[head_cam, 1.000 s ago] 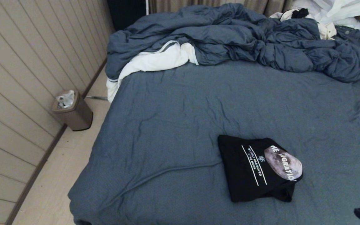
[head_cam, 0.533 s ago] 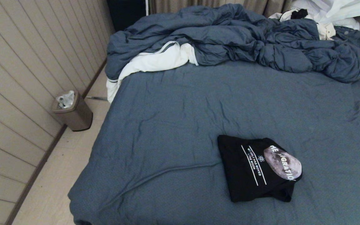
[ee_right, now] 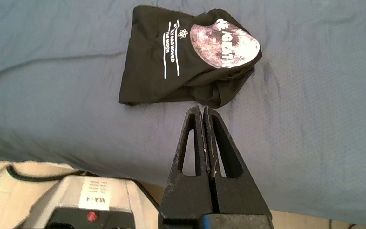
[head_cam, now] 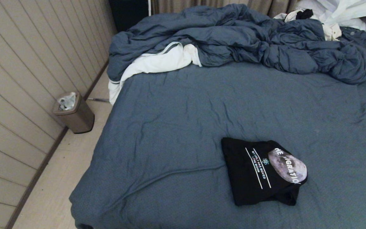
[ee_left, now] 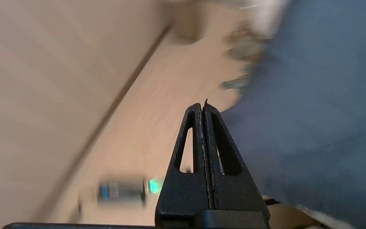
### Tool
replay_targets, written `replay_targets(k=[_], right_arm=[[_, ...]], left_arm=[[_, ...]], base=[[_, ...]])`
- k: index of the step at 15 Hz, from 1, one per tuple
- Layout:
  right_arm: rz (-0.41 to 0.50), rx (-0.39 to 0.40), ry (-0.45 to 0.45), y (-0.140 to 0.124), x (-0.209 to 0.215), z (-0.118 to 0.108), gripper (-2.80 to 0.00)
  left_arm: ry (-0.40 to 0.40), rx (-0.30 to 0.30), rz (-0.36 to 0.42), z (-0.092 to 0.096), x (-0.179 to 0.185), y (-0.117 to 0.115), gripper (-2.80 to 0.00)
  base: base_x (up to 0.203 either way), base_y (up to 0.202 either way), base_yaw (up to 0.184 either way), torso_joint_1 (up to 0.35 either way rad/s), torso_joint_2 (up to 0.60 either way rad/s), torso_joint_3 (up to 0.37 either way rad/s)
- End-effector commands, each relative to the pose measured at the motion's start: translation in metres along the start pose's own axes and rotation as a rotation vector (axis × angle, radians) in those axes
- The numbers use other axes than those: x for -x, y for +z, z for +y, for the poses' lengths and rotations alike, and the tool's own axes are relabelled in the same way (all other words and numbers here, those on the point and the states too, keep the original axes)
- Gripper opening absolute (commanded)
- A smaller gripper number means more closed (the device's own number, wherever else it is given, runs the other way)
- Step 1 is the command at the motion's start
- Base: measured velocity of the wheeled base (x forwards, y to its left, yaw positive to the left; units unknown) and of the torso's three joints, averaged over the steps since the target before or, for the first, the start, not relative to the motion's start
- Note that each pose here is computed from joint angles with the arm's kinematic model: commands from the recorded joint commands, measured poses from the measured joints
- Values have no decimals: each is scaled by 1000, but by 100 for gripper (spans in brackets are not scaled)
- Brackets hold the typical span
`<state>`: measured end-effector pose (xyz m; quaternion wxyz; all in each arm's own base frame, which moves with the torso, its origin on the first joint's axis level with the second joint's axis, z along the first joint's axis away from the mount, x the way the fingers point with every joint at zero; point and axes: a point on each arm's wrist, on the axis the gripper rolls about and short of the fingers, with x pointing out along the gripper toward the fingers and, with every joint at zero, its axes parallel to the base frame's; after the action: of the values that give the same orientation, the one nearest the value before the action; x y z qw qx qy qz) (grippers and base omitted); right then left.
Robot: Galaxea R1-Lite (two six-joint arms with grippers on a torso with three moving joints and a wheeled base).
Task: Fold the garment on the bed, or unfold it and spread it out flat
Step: Unford the black T-shirt
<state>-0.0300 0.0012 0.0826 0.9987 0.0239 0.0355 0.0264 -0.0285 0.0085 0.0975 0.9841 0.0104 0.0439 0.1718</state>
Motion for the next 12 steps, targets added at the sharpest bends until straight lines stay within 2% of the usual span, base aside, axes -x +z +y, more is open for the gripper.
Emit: replay_targets(k=[1,3,4,7,9,11,12], right_arm=[[-1,-18,-2,-1,-1,0,-280],[0,-22,-1,-1,-1,0,-280],[-2,-10,2,0,-1,0,-280],[-1,-46,-1,0,-1,0,-280],[3,-120,-37,-1,-1,-1,-280],[-8,-93,-39,-1,-1,-1,-280],[-11,-9,-34,-1,-2,-1,-280]], left_arm=[[-180,-26,-50,-4,3,-10,-280],[-333,32,-16,-8,1,-17,-280],[-359,53,-1,-9,0,-21,-280],[-354,63,1,-9,0,-20,-280],[-348,74,1,-9,0,-20,-280],[-348,79,2,-9,0,-20,-280],[-346,79,2,-9,0,-20,-280]], base=[[0,0,0,0,0,0],[0,0,0,0,0,0],[0,0,0,0,0,0],[0,0,0,0,0,0],[0,0,0,0,0,0],[0,0,0,0,0,0],[0,0,0,0,0,0]])
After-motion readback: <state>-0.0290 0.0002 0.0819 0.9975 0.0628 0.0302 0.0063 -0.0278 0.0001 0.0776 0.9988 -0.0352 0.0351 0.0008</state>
